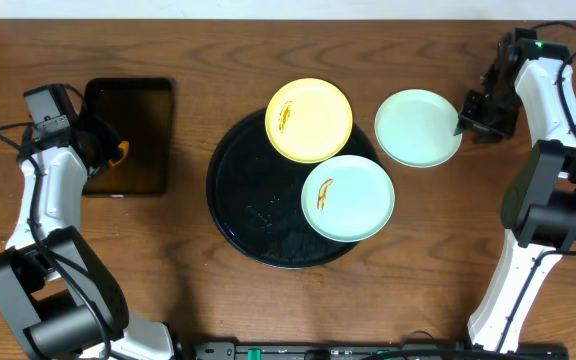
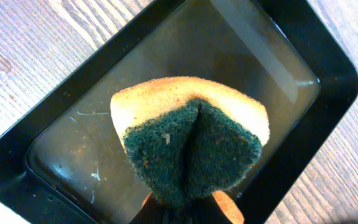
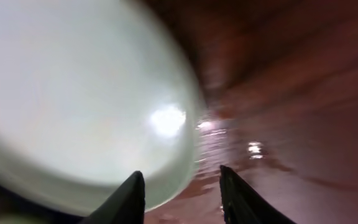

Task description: Clean dirty plates on tray and stack at the side

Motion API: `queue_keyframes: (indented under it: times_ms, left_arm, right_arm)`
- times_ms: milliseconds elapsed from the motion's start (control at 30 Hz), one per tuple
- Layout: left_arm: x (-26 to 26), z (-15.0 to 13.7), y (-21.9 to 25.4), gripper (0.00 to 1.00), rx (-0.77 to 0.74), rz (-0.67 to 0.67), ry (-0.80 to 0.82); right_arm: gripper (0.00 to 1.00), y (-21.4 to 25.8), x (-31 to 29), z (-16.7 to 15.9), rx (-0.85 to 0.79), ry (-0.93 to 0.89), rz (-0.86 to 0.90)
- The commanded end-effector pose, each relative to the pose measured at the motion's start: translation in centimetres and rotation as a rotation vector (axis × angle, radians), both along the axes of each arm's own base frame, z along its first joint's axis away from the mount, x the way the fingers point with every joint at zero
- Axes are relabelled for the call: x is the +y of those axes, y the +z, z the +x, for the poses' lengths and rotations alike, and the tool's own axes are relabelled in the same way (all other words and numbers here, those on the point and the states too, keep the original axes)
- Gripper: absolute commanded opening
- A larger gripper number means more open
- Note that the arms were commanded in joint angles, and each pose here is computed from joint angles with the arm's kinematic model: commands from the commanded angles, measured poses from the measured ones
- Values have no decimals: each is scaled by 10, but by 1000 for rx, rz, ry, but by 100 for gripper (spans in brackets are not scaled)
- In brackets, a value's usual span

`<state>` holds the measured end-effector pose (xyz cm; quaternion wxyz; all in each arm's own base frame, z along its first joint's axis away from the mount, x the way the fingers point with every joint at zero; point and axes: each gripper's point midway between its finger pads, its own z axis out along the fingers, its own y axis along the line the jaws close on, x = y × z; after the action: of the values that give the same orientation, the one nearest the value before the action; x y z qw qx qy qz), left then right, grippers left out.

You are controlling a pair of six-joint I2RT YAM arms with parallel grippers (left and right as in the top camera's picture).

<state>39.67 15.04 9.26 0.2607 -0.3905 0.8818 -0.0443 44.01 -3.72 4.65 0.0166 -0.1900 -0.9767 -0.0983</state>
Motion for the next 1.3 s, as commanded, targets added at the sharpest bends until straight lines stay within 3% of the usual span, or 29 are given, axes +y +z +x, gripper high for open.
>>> queue_keyframes:
  times_ms: [0,67,133,200,267,300,367,533,633,700,967,1267]
  left_arm:
    - [3,0,3,8,-2,14,-1]
    - [3,0,3,8,-2,14,-1]
    - [3,0,3,8,-2,14,-1]
    - [3,0,3,8,-2,14,-1]
    - [3,0,3,8,-2,14,-1]
    - [3,0,3,8,-2,14,-1]
    - [3,0,3,8,-2,14,-1]
    - [3,0,3,8,-2,14,-1]
    - [3,0,3,8,-2,14,-1]
    - [3,0,2,8,1,12,-1]
    - [3,0,2,8,1,12,-1]
    - [2,0,2,8,1,12,-1]
  right_arm:
    - [30,39,50,9,-119,101,247]
    - [31,56,65,14,-174,131,274]
    - [40,79,83,19,-251,185,267]
    - [59,98,98,21,-307,235,225]
    - [87,111,114,22,-349,274,155]
    - [93,113,122,23,-361,282,119]
    - [94,112,136,26,-368,263,49]
    - [88,83,178,23,-313,198,-73]
    - [67,57,199,23,-287,184,-136]
    - [60,37,203,22,-267,152,-211]
    - [57,-2,213,16,-205,173,-259]
    - [33,-28,218,12,-156,183,-244]
